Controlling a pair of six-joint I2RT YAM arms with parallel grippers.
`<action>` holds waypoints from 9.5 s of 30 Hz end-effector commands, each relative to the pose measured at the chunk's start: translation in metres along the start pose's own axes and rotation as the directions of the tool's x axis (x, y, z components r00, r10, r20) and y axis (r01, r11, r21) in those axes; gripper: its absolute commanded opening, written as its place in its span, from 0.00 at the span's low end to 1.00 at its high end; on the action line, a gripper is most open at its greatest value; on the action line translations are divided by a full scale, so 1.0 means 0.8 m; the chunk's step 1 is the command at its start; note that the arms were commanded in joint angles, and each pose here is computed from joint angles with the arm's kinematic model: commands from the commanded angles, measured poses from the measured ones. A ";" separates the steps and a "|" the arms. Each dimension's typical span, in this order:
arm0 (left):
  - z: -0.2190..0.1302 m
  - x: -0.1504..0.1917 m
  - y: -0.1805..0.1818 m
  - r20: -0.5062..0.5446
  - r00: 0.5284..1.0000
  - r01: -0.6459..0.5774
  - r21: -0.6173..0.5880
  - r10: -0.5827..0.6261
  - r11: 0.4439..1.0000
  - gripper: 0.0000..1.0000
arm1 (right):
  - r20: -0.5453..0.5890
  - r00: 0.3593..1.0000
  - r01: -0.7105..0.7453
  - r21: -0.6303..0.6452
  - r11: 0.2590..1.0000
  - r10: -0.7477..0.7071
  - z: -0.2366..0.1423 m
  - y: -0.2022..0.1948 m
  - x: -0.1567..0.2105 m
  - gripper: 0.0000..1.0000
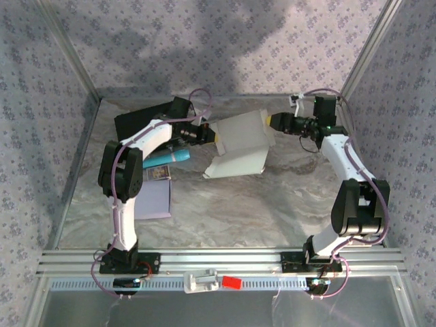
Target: Fold the paper box
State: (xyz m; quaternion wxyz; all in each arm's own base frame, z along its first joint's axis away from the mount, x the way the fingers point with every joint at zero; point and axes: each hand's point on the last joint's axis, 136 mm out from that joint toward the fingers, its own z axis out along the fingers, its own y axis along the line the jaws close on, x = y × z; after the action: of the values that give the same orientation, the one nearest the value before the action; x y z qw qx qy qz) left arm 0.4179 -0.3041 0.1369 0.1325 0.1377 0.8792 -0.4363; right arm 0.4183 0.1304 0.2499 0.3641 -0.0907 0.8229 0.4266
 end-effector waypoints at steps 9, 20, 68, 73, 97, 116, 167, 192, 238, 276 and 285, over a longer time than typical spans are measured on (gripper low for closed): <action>-0.018 -0.007 -0.038 0.020 0.996 -0.085 0.045 0.085 0.995 0.00 | -0.084 0.983 0.178 0.168 0.970 -0.166 0.001 0.003 0.008 0.39; -0.021 -0.002 -0.042 0.008 0.995 -0.096 0.040 0.096 0.995 0.00 | -0.165 0.969 0.207 0.131 0.970 -0.185 0.016 0.008 0.028 0.43; -0.018 -0.001 -0.039 -0.039 0.998 -0.040 0.101 0.044 0.994 0.00 | -0.019 1.000 0.001 -0.058 0.998 -0.003 -0.023 0.026 0.014 0.50; -0.018 -0.003 -0.041 -0.038 0.998 -0.043 0.105 0.047 0.994 0.00 | -0.024 0.999 0.035 0.002 0.999 -0.035 -0.021 0.018 0.014 0.50; -0.016 -0.003 -0.039 -0.045 0.998 -0.041 0.104 0.046 0.994 0.00 | -0.016 0.998 0.054 -0.012 0.998 -0.054 -0.037 0.037 0.027 0.55; -0.024 -0.006 -0.053 -0.035 0.996 -0.079 0.110 0.083 0.991 0.00 | -0.066 0.990 0.130 0.125 0.984 -0.123 -0.001 0.006 0.019 0.41; -0.001 0.039 -0.060 -0.064 0.995 -0.086 -0.259 0.071 0.962 0.00 | -0.333 0.936 0.337 0.763 0.551 -0.112 0.019 -0.076 0.084 0.00; 0.009 0.098 -0.054 -0.003 0.998 -0.059 -0.379 0.063 0.924 0.00 | -0.388 0.921 0.378 0.879 0.290 -0.025 0.001 -0.068 0.158 0.00; 0.003 0.094 -0.066 0.005 0.996 -0.080 -0.351 0.088 0.933 0.00 | -0.406 0.913 0.402 0.911 0.093 0.034 -0.032 -0.074 0.143 0.00; 0.009 0.097 -0.058 -0.016 0.998 -0.058 -0.350 0.056 0.935 0.00 | -0.275 0.954 0.171 0.831 0.529 0.122 -0.019 -0.085 0.153 0.29; 0.019 0.102 -0.049 -0.043 0.999 -0.043 -0.353 0.030 0.935 0.00 | -0.276 0.952 0.204 0.893 0.401 0.131 -0.019 -0.094 0.153 0.00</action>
State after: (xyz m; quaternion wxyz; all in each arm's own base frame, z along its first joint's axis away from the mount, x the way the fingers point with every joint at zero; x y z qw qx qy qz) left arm 0.3295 -0.3200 0.1242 0.1529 0.1301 0.9461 -0.2541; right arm 0.3559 0.1040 0.1223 0.2364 0.0200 0.9690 -0.0686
